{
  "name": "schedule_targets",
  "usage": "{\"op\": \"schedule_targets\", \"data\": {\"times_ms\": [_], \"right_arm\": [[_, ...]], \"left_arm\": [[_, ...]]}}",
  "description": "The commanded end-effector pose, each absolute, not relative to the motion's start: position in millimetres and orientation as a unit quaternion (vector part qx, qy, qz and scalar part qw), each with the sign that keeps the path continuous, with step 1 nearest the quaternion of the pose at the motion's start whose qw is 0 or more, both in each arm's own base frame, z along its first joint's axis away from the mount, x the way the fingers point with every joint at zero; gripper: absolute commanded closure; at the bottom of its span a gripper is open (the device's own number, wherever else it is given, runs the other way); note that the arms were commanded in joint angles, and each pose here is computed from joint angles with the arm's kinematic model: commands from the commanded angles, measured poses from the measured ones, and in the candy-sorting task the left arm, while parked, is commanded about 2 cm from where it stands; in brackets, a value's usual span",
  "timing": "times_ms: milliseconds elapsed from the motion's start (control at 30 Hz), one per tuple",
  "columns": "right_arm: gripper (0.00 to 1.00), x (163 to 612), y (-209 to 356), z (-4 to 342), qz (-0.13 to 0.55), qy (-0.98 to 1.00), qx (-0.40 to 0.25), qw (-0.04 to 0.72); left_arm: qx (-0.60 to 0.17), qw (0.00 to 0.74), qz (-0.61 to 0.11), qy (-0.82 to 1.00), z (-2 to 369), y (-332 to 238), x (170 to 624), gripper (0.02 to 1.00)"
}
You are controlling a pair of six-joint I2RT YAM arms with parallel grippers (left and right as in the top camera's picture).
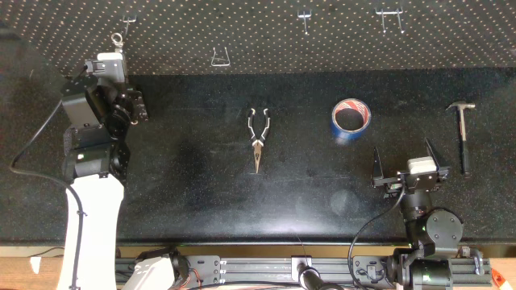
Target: Place Tools Onto Pegboard
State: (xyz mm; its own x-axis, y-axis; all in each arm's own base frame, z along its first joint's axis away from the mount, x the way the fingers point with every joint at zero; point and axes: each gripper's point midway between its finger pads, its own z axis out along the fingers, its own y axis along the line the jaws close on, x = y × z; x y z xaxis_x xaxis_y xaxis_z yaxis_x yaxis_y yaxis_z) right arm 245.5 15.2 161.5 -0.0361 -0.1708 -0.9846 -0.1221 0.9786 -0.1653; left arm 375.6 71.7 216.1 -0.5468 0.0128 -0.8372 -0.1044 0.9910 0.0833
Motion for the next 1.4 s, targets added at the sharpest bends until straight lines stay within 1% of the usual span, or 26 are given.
{"op": "schedule_targets", "data": {"times_ms": [33, 500, 867, 1100, 1400], "right_arm": [[0.007, 245.3, 12.6, 160.7, -0.025, 0.720, -0.099, 0.687], [0.005, 245.3, 12.6, 160.7, -0.025, 0.720, -0.099, 0.687], [0.005, 245.3, 12.6, 160.7, -0.025, 0.720, -0.099, 0.687], [0.005, 245.3, 12.6, 160.7, -0.025, 0.720, -0.099, 0.687], [0.005, 245.3, 12.6, 160.7, -0.025, 0.720, -0.099, 0.687]], "left_arm": [[-0.026, 0.473, 0.041, 0.880, 214.9, 64.5, 375.8, 0.989], [-0.024, 0.462, 0.038, 0.886, 204.0, 63.1, 380.9, 0.989], [-0.024, 0.456, 0.037, 0.889, 190.1, 65.6, 393.2, 0.989], [-0.023, 0.469, 0.039, 0.882, 190.4, 67.8, 404.2, 0.989], [-0.024, 0.467, 0.039, 0.883, 176.4, 70.3, 417.3, 0.989]]}}
